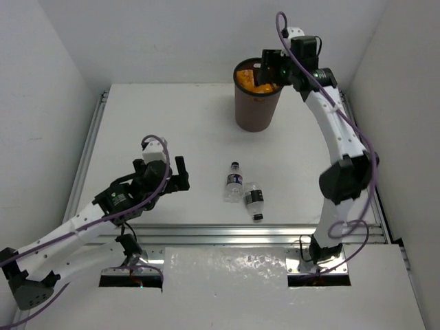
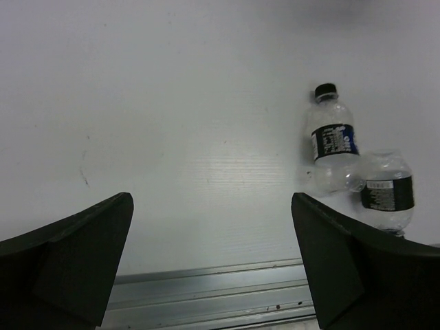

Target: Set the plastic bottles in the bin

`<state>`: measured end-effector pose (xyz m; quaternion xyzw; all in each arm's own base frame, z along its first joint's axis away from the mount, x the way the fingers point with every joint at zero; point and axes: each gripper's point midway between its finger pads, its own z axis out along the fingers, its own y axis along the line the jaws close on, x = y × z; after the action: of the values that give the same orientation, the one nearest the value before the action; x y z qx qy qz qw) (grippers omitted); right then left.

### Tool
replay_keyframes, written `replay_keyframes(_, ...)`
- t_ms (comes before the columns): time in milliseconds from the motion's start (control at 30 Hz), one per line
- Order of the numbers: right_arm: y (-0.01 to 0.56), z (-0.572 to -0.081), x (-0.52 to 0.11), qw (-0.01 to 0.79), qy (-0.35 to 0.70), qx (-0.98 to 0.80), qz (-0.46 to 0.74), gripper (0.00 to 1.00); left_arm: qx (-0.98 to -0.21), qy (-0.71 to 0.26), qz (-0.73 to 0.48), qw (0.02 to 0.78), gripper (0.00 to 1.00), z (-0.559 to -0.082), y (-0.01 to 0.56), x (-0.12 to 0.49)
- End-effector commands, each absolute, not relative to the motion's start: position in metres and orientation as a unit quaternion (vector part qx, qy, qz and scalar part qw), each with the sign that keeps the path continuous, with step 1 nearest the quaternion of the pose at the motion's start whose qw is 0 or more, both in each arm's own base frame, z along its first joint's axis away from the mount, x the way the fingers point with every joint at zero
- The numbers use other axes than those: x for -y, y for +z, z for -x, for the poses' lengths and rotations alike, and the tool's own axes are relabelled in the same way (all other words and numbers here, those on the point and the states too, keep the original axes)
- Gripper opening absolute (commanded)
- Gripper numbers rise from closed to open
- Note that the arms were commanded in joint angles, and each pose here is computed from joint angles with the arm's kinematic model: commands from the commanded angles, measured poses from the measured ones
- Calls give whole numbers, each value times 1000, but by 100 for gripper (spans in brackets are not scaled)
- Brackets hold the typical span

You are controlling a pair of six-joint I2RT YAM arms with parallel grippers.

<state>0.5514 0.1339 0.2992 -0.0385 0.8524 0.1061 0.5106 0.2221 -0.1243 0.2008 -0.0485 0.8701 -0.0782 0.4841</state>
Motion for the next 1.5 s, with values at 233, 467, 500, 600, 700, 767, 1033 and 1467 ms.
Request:
replay_keyframes(233, 220, -327, -175, 434, 146, -886, 69, 98, -849, -96, 103, 509, 98, -229, 219, 109)
replay_keyframes(467, 93, -265, -203, 318, 143, -931, 110, 93, -853, -83, 109, 503, 98, -231, 215, 105)
replay_keyframes(500, 86, -262, -204, 311, 142, -933, 114, 92, -853, -82, 110, 503, 98, -231, 215, 104)
replay_keyframes(600, 63, -253, -206, 282, 144, -941, 117, 87, -851, -86, 112, 506, 98, -230, 217, 103)
replay_keyframes(700, 40, -246, -203, 258, 134, -950, 115, 83, -846, -92, 116, 512, 98, -228, 220, 102)
replay_keyframes(767, 29, -242, -198, 247, 124, -954, 113, 70, -845, -96, 116, 514, 99, -227, 222, 102)
replay_keyframes(1033, 32, -235, -188, 253, 115, -954, 111, 50, -846, -98, 112, 512, 99, -227, 221, 103)
replay_keyframes(1467, 249, -313, -169, 522, 72, -841, 127, 31, -843, -106, 111, 515, 99, -226, 224, 104)
